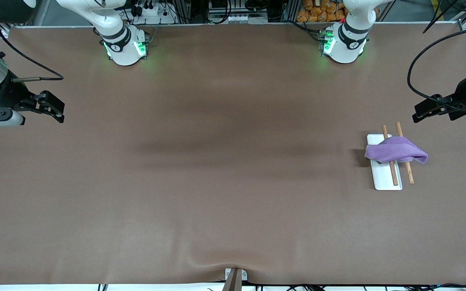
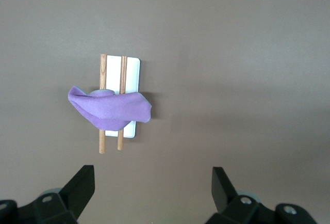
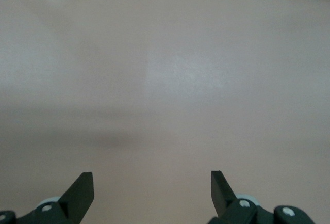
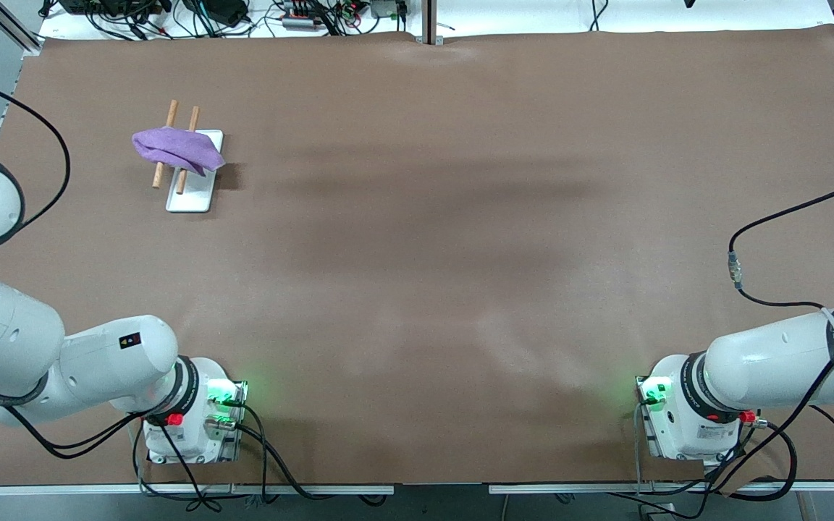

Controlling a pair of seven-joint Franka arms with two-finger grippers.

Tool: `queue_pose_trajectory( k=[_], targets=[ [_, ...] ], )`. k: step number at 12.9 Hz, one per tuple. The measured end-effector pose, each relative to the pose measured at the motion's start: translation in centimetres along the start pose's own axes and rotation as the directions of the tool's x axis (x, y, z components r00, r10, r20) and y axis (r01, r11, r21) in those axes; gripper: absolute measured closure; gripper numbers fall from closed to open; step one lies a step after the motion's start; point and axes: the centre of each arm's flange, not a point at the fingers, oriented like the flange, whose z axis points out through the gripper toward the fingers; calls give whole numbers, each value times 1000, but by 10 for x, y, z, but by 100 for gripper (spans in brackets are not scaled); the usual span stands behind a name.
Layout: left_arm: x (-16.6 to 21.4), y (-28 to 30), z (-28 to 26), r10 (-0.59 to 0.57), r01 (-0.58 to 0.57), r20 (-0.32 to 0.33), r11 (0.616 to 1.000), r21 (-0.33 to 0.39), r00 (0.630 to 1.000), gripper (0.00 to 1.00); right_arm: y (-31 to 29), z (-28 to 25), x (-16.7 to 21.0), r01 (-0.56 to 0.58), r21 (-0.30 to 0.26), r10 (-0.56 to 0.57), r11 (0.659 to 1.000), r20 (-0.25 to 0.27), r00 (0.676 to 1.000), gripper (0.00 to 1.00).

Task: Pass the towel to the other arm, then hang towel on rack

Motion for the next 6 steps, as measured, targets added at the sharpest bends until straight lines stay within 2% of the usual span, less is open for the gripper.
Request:
queue_pose_trajectory(
  k=[6],
  targets=[
    [-22, 23, -13, 14, -14, -7, 999, 36, 1000, 0, 1, -1, 1, -2, 0, 2, 1000, -3, 1000, 0]
  ],
)
